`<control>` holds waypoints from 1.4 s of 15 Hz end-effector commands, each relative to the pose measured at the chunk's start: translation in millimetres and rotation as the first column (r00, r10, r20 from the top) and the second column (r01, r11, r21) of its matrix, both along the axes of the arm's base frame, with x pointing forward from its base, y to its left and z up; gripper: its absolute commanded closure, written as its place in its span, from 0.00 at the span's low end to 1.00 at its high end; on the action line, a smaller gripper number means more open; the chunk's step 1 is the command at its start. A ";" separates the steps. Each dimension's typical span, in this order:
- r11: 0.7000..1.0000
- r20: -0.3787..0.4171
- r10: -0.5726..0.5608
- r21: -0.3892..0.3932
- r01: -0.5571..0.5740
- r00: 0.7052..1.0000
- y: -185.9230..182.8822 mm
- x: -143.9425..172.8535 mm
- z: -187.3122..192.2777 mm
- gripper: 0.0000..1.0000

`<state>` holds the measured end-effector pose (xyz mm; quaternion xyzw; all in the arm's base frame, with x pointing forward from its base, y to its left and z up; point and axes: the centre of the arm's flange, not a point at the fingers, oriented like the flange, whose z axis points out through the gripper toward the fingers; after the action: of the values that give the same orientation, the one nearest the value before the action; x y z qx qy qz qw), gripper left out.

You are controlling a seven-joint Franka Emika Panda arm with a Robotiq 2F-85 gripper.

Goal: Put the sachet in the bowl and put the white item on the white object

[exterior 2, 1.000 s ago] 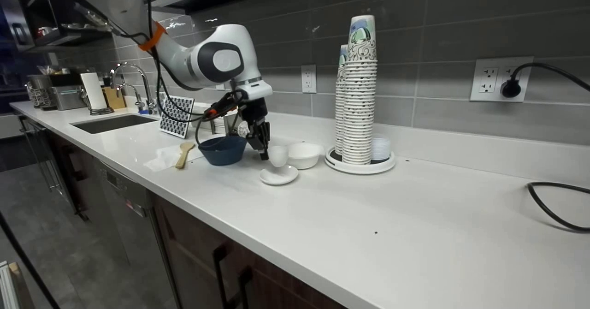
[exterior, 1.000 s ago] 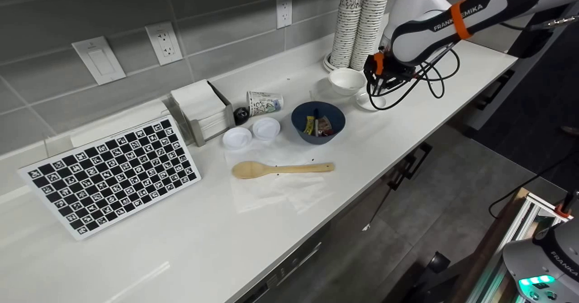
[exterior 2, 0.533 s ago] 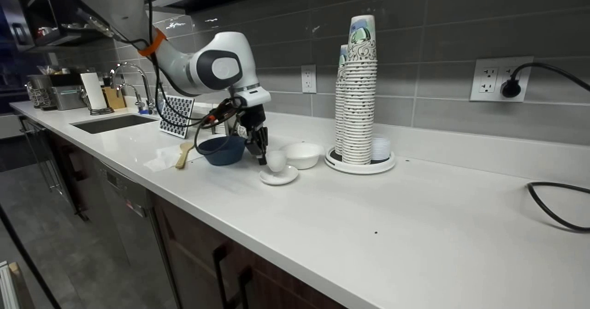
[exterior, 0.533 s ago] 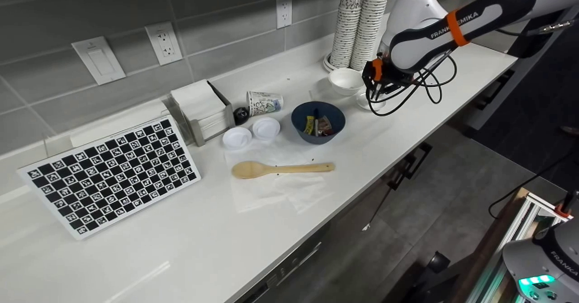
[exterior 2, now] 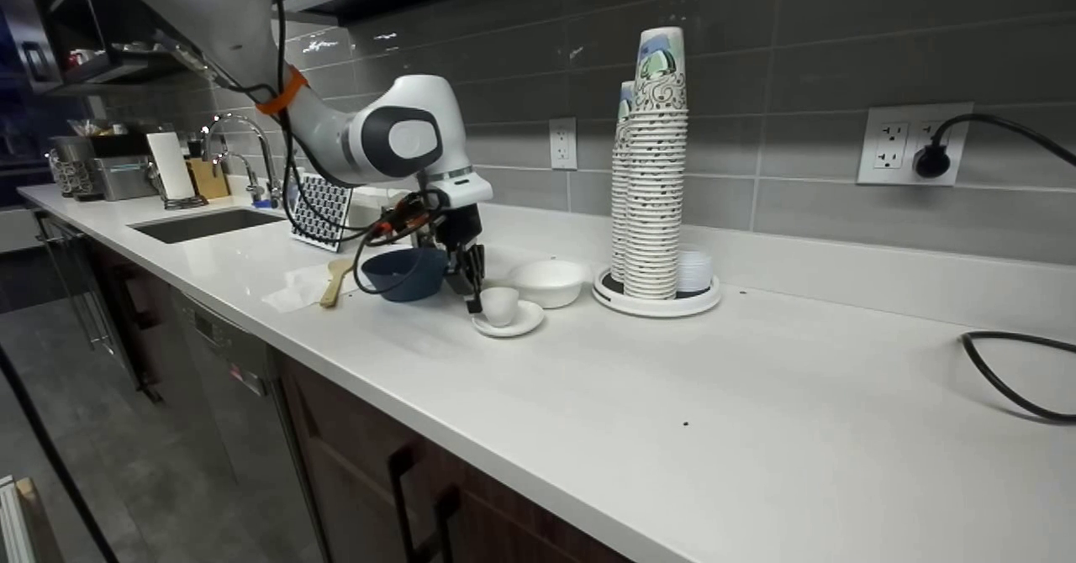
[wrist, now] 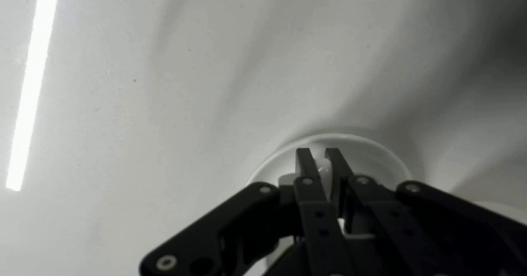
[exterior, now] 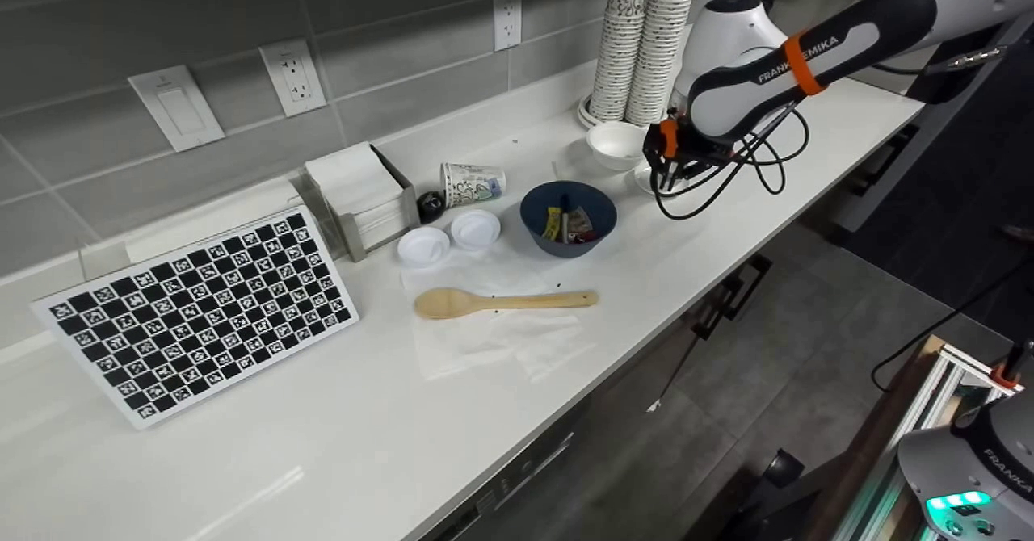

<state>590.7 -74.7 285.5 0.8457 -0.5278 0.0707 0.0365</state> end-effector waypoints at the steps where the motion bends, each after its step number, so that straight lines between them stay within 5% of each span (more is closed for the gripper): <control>1: 1.000 -0.009 0.026 -0.015 -0.026 1.000 1.1 8.7 -2.0 0.97; 15: 0.996 -0.042 0.064 -0.066 -0.067 0.997 -2.4 31.7 -4.7 0.97; 16: 0.996 -0.044 0.064 -0.065 -0.067 0.997 -2.4 32.5 -5.0 0.64; 21: 0.998 -0.083 0.056 -0.010 -0.057 0.995 4.4 26.3 17.4 0.35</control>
<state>616.1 -76.5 282.2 0.8585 -0.5049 0.0595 0.0668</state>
